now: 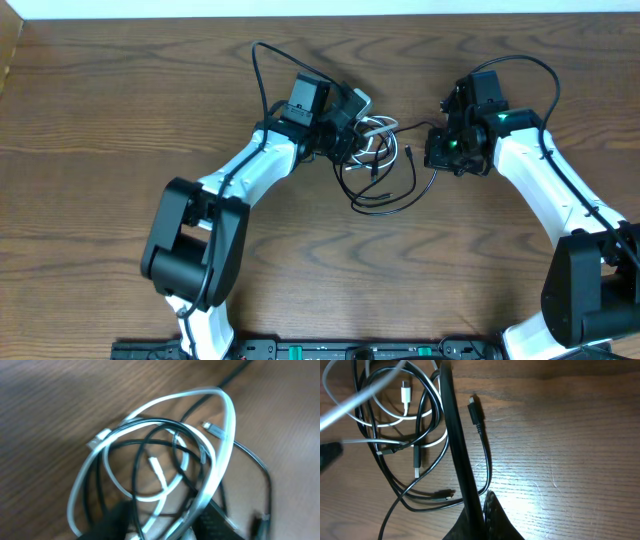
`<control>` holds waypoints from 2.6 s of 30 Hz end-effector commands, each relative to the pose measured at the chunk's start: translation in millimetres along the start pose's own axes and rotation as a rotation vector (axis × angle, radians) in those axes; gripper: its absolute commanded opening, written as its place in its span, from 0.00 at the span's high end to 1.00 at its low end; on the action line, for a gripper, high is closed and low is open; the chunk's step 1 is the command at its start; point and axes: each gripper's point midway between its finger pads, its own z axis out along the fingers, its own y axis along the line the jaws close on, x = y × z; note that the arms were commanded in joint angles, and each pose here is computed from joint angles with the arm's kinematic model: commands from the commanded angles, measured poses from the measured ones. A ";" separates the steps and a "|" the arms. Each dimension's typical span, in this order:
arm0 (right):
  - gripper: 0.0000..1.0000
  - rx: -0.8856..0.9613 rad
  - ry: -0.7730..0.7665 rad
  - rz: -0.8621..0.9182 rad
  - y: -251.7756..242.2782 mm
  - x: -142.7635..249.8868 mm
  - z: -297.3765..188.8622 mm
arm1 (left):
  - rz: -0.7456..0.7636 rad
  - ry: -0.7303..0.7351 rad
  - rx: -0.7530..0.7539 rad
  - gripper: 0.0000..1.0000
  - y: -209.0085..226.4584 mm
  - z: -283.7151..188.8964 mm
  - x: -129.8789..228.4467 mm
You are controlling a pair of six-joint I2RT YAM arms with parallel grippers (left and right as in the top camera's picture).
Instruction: Untangle cables
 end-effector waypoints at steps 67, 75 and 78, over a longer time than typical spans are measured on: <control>0.05 -0.750 -0.168 -0.675 161.2 -19.0 -52.3 | -0.605 -0.765 0.236 0.93 12.6 -412.7 -99.2; 0.01 -0.782 -0.156 -0.883 235.5 27.9 -27.5 | -0.599 -0.826 0.288 0.93 9.6 -429.3 -120.7; 0.01 -0.817 -0.153 -0.928 252.6 39.6 -18.3 | -0.595 -0.840 0.298 0.93 7.5 -434.2 -124.8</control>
